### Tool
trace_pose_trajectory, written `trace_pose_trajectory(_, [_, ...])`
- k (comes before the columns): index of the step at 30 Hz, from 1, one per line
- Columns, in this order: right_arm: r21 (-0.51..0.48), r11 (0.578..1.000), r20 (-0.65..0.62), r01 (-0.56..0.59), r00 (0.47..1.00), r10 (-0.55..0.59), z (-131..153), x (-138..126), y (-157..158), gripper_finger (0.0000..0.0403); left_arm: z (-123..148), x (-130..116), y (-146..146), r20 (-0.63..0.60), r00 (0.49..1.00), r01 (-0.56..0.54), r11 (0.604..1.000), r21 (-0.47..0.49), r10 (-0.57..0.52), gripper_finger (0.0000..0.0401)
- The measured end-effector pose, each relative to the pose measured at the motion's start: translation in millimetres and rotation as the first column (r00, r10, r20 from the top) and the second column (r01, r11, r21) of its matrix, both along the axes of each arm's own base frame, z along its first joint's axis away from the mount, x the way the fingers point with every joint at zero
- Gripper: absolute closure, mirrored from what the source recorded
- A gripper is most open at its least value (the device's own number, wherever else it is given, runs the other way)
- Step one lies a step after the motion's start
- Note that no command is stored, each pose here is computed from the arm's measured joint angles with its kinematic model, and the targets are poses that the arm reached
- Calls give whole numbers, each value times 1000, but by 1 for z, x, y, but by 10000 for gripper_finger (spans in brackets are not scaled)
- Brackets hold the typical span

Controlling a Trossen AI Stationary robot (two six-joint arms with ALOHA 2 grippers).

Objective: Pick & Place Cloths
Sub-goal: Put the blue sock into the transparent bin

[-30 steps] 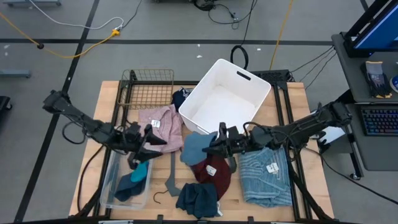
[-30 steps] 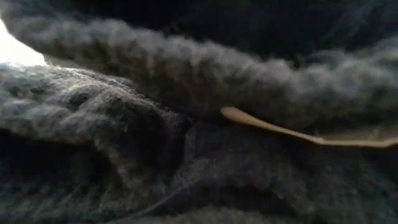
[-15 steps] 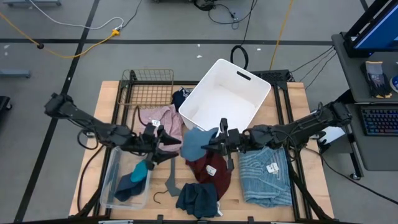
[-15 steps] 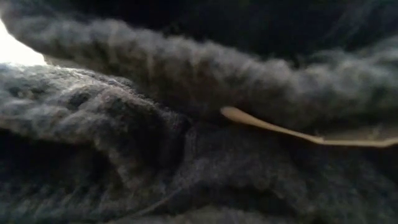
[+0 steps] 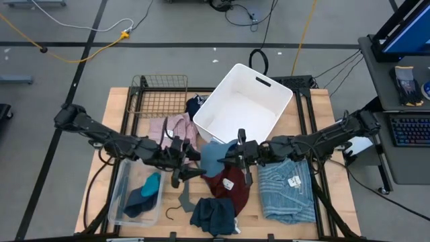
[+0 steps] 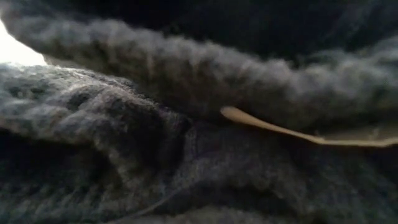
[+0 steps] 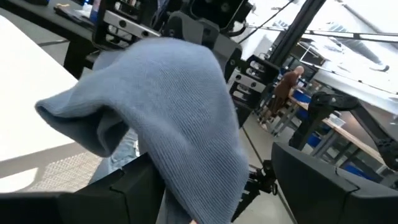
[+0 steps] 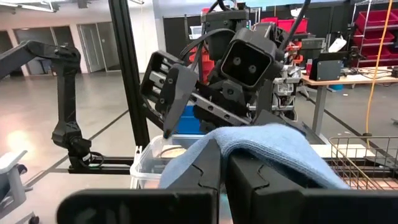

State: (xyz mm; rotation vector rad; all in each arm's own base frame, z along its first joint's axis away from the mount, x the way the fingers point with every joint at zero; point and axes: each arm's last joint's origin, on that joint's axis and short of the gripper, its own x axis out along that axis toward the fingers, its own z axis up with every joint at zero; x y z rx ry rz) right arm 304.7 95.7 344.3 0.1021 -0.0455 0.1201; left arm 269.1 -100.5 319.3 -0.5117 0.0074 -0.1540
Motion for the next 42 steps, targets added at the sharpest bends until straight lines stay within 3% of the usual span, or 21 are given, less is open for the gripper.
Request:
trace_pose_trajectory(7, [5,999,13,-42,999,41,-10,12,5,403,-4,8,9,-14,999,-31,1000,4,31,116])
trace_pose_trajectory(11, [38,998,-18,-52,998,53,-24,22,8,403,-4,10,15,-11,1000,-23,1000,5,24,141])
trace_pose_trajectory(15, [46,998,-36,-49,998,51,-29,26,8,403,-4,11,18,-7,999,36,999,6,-36,194])
trace_pose_trajectory(26, [84,995,-31,-56,998,59,-28,26,8,400,-3,11,18,-2,990,139,990,8,-139,388])
trace_pose_trajectory(33, [193,969,-49,-156,985,168,-28,25,11,357,-1,7,14,0,987,160,987,12,-160,395])
trace_pose_trajectory(39, [315,897,-72,-311,934,350,-29,22,18,315,10,-6,10,29,989,141,989,44,-143,397])
trace_pose_trajectory(42, [364,868,-94,-337,914,395,-29,19,22,305,14,-18,9,-6,994,109,993,54,-108,397])
